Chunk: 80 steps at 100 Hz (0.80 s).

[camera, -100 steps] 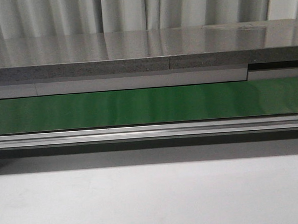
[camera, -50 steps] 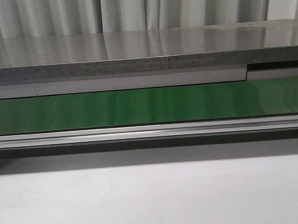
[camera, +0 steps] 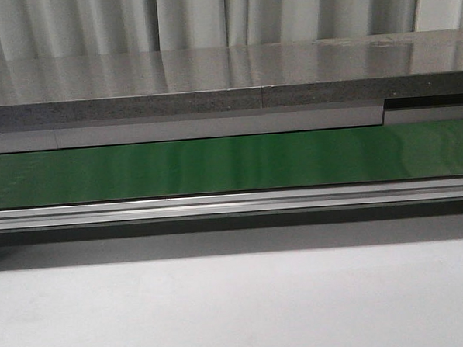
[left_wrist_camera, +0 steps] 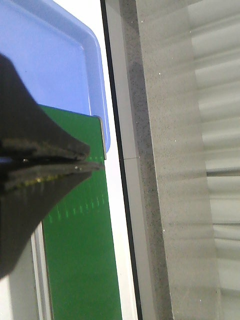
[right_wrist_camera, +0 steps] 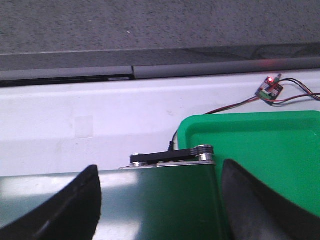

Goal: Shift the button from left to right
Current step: 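Grasp the button with the right gripper and lift it off the belt, then place the button into the green tray and open the right gripper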

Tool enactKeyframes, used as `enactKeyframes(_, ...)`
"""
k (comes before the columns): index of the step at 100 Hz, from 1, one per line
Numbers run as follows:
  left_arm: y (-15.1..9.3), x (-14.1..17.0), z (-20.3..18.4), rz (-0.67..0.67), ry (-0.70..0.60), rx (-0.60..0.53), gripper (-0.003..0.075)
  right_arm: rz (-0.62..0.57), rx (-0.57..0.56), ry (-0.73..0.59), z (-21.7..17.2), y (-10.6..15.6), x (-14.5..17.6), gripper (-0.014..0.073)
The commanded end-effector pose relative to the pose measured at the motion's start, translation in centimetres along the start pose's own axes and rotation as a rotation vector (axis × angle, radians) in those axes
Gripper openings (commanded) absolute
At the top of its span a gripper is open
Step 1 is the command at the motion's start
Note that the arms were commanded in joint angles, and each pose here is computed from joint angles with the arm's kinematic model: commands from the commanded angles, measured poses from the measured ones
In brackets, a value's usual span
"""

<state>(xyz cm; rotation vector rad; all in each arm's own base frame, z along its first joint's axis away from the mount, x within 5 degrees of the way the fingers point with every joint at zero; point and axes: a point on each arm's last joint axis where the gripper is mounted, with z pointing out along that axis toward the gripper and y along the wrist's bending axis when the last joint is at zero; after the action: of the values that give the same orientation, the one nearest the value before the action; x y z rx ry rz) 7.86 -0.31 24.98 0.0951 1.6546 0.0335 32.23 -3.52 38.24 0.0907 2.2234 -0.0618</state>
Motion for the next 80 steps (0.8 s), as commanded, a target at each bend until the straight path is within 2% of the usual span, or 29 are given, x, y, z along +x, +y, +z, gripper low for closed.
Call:
enactKeyframes(1, 0.2, -1.5, -0.1, -0.01, -0.085, -0.019, -0.002, -0.013, -0.021, -0.183, -3.8, 0.9, -0.2, 0.051)
enactKeyframes(35, 0.2, -1.5, -0.1, -0.01, -0.085, -0.019, -0.002, -0.013, -0.039, -0.404, -9.4, 1.4, 8.3, 0.051)
enactKeyframes(61, 0.2, -1.5, -0.1, -0.01, -0.085, -0.019, -0.002, -0.006, -0.042, -0.424, -11.9, 1.3, 15.0, 0.051)
enactKeyframes(80, 0.2, -1.5, -0.1, -0.01, -0.085, -0.019, -0.002, 0.004, -0.048, -0.471, -13.4, 1.2, 18.5, 0.051)
